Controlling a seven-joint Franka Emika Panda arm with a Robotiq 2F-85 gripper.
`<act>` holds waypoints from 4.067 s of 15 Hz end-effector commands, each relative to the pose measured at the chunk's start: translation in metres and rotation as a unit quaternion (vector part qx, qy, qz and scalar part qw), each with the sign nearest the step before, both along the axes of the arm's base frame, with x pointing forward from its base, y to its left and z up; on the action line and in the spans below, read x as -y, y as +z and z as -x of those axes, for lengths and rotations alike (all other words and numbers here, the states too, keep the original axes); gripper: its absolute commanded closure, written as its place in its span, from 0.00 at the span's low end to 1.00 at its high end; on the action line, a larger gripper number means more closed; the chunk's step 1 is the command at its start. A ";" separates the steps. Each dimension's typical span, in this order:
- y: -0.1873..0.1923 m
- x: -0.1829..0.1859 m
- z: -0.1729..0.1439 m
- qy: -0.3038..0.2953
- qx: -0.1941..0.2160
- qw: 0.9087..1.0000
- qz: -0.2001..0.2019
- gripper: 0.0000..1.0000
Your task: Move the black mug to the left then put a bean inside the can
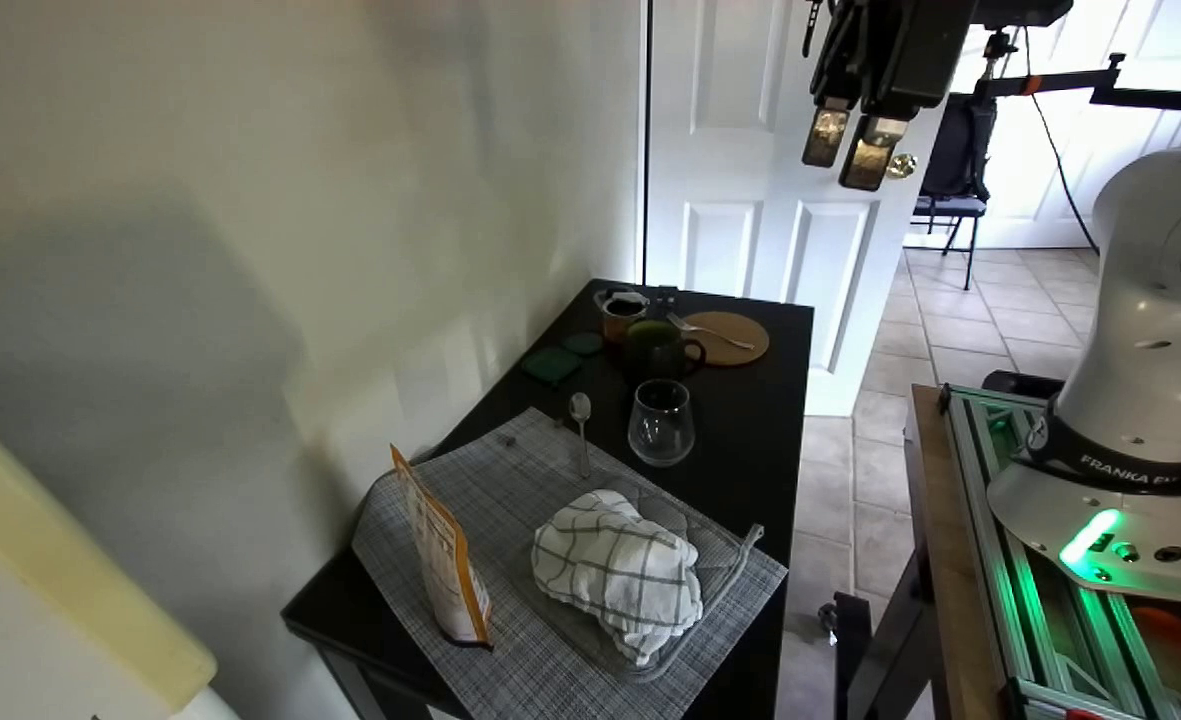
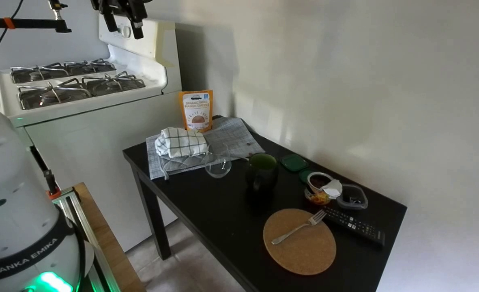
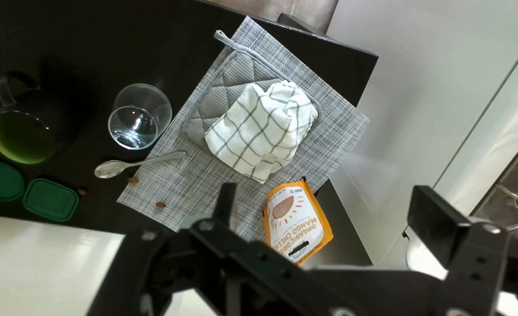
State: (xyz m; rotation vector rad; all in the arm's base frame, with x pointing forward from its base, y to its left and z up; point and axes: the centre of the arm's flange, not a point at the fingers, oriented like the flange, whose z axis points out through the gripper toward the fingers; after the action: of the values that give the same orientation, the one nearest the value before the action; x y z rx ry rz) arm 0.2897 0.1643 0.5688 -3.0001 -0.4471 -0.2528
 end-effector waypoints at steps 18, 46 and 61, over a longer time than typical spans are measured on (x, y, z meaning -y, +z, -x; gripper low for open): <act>-0.046 0.180 0.007 0.013 -0.050 0.996 -0.079 0.00; -0.252 0.296 -0.130 0.015 -0.131 0.991 0.008 0.00; -0.345 0.311 -0.167 0.043 -0.038 0.997 0.052 0.00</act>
State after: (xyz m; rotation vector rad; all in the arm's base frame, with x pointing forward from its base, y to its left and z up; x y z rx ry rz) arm 0.4489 -0.1406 0.2391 -3.0848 -0.5984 -0.0461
